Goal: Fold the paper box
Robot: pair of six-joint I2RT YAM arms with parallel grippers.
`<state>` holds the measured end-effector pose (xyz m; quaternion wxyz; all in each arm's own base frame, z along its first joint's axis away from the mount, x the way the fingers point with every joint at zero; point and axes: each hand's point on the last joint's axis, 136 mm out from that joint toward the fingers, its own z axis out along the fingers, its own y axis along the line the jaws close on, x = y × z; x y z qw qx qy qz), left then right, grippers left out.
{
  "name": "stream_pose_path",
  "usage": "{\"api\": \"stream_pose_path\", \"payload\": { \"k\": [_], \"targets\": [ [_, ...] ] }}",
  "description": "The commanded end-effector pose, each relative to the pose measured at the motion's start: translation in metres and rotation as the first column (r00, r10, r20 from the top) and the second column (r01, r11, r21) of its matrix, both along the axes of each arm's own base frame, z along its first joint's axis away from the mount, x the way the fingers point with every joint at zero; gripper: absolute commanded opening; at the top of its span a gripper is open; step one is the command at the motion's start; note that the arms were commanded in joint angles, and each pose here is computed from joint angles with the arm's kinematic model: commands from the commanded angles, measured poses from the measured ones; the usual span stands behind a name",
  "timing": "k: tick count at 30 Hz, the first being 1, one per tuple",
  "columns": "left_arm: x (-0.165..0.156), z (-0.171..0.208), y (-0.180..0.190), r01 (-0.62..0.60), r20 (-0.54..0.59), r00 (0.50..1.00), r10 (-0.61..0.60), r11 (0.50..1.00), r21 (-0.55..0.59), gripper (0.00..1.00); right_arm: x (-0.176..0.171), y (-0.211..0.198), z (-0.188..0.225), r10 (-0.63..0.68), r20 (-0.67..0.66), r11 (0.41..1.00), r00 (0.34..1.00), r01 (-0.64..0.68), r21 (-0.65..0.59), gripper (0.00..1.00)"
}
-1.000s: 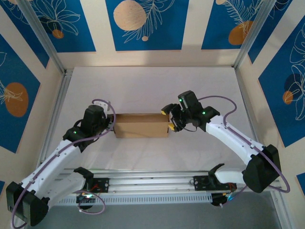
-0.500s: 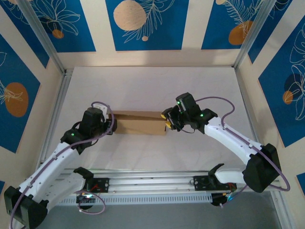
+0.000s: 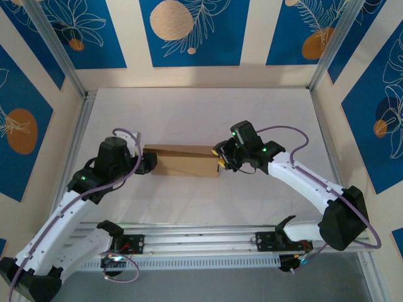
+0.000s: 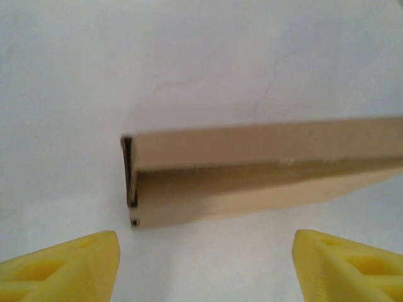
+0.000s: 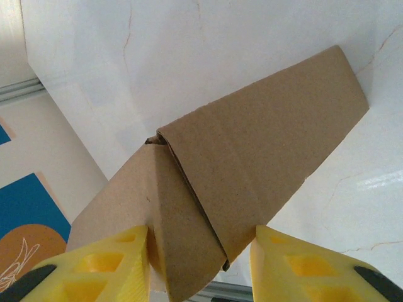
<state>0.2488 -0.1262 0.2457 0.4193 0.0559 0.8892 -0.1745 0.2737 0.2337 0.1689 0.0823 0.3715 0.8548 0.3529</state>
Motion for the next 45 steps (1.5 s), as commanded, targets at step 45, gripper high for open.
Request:
{"api": "stream_pose_path", "payload": {
  "k": [45],
  "targets": [
    [0.038, -0.091, 0.029, -0.343, -0.223, 0.928, 0.298, 0.918, -0.199, 0.66, -0.006, -0.034, -0.034, 0.013, -0.063, 0.982, 0.998, -0.024, -0.185, 0.42]
  ]
}}
